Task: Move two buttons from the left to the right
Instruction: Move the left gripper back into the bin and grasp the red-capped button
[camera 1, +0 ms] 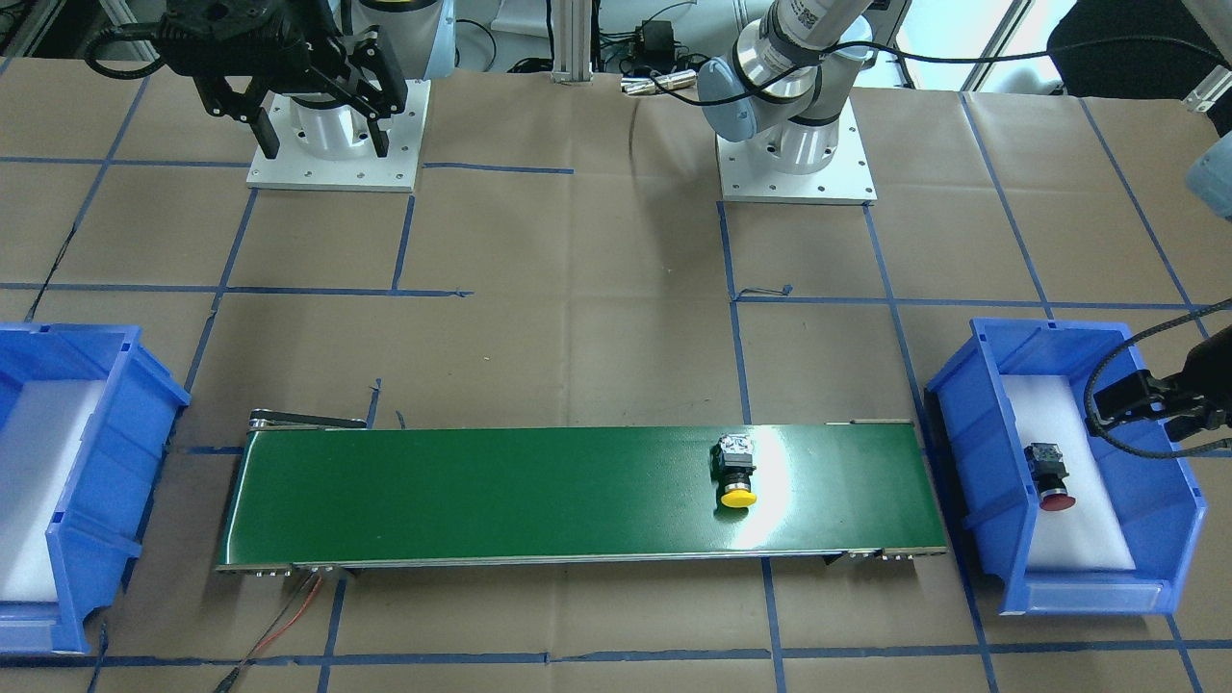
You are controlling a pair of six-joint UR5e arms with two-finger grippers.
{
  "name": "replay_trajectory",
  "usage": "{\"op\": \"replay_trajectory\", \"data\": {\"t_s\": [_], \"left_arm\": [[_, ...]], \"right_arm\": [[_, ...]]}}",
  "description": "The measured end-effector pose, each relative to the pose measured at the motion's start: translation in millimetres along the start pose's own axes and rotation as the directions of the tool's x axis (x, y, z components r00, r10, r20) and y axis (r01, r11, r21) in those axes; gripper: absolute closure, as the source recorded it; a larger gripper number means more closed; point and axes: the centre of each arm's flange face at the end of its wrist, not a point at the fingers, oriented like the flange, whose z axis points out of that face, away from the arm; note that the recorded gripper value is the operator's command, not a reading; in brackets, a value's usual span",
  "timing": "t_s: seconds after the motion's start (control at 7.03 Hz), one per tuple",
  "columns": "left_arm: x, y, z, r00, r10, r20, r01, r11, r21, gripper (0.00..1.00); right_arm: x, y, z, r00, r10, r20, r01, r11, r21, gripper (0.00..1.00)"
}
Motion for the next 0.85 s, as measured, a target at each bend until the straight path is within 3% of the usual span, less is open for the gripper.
{"op": "replay_trajectory", "data": {"t_s": [0.71,0.85], "left_arm": [[3.3,9.5,108.9,1.000,0.002,0.031,-0.003,0.999,0.047,0.01],[3.9,10.6,116.3,1.000,0.002,0.029,-0.003,0.999,0.045,0.08]], "right_arm": [[0.0,0.7,1.9,1.000,-0.001,-0.002,0.001,1.000,-0.004,0.00],[0.2,0.9,2.7,1.000,0.000,-0.003,0.000,1.000,-0.006,0.00]]}}
